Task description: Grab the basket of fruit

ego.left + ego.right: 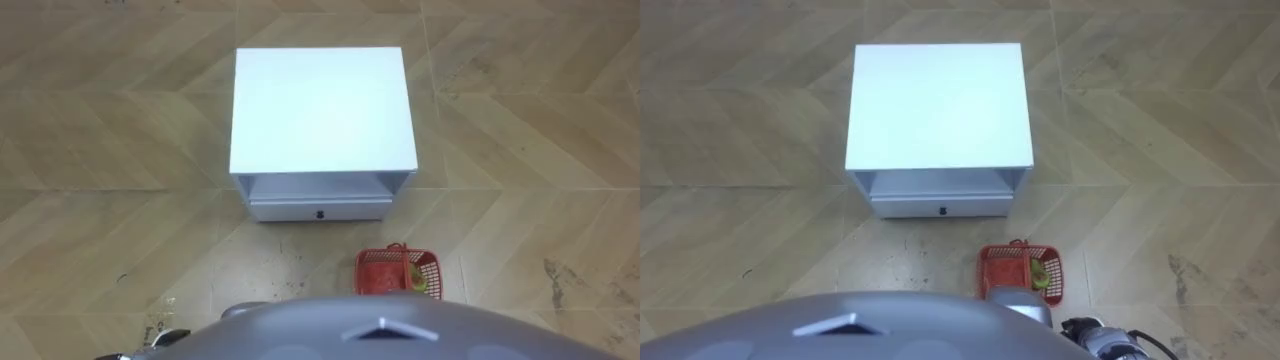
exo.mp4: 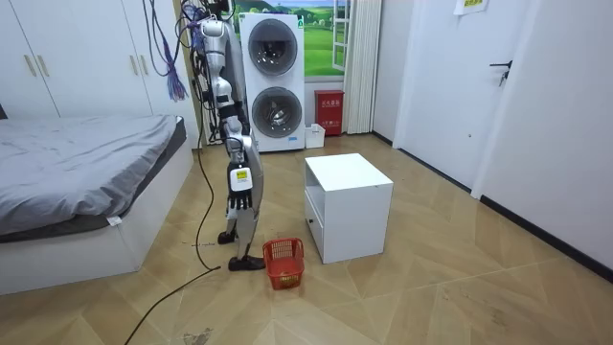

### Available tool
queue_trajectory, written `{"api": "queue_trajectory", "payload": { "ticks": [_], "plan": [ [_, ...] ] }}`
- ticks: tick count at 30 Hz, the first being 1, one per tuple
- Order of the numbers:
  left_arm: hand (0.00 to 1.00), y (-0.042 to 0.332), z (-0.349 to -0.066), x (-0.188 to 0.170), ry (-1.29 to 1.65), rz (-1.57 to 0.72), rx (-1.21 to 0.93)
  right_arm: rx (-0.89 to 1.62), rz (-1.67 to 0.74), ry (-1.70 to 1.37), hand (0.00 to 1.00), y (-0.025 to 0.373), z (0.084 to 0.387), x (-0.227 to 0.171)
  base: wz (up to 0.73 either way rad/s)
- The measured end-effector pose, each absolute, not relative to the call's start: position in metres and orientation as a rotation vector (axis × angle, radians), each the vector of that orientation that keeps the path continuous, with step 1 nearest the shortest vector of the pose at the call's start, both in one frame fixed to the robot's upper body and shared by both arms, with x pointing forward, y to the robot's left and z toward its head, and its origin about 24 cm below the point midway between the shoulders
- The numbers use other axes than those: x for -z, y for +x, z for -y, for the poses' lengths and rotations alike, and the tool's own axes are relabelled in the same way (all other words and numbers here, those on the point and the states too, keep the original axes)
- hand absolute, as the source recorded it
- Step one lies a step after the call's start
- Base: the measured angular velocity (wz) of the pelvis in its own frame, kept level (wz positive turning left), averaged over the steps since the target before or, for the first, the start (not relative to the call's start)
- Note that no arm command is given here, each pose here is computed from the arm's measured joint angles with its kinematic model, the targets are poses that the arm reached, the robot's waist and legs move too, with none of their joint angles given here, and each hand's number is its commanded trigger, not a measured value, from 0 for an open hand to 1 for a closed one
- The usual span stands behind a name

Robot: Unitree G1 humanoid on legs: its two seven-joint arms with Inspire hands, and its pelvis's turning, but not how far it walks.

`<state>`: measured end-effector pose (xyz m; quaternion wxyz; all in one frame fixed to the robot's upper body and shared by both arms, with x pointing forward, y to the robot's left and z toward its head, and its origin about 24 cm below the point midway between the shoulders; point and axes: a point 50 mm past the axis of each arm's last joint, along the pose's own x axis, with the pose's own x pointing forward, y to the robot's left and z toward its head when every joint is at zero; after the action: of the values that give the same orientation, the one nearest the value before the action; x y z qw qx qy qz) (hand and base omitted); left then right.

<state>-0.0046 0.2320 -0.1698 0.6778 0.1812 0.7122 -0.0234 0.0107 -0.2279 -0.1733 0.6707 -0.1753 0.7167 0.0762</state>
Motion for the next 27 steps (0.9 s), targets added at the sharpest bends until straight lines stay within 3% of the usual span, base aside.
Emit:
{"api": "queue_trajectory", "payload": {
  "ticks": [27],
  "plan": [
    [0.0, -0.0077, -0.2335, 0.1694, 0.436, -1.595, 0.024, -0.119, -1.602, -0.395, 0.0, 0.0091, 0.2292, 0.1733, 0.01]
  ]
}}
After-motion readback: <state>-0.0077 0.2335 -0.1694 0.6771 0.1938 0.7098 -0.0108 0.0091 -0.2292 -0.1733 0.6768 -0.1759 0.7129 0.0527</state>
